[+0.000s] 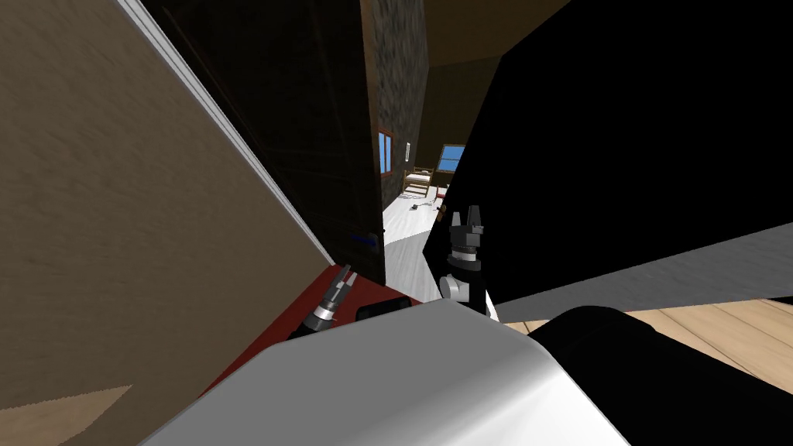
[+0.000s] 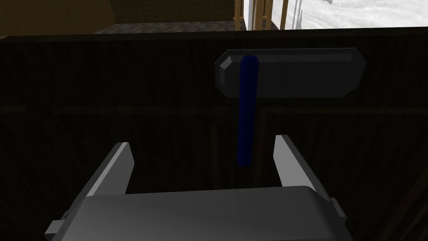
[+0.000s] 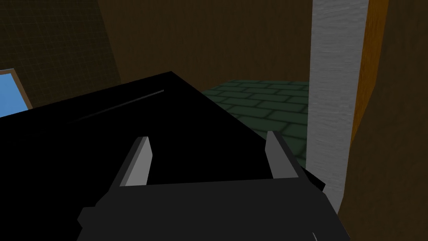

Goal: Push the door open

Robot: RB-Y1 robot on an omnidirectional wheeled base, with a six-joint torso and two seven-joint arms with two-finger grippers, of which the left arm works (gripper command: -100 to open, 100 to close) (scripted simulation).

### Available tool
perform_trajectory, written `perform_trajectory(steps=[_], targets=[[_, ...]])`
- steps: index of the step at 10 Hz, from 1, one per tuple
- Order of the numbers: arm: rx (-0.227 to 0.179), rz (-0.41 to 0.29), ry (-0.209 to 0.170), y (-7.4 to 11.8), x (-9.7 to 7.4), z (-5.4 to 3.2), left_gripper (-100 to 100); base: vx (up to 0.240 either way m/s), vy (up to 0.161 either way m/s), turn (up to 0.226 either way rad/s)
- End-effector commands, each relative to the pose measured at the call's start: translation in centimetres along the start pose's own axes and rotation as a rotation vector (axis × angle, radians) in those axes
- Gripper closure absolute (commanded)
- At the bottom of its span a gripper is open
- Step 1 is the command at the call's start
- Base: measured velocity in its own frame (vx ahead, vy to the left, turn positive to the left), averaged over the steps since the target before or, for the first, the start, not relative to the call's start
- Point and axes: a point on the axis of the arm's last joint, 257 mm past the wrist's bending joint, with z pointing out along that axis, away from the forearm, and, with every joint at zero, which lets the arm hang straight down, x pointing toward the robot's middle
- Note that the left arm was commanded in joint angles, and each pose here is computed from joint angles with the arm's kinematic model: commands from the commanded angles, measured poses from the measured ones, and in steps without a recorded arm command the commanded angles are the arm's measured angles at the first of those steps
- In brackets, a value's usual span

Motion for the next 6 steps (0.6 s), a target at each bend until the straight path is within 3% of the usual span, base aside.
perform_trajectory(steps=[1, 4, 6], targets=[[-0.039, -0.002, 0.010, 1.3, 0.0, -0.94, -100, 0.207, 0.104, -0.014], [-0.098, -0.001, 0.023, 3.4, -0.2, -2.42, -100, 0.228, 0.084, -0.011], [-0.090, -0.002, 0.014, 3.4, -0.6, -1.78, -100, 0.104, -0.011, -0.028]])
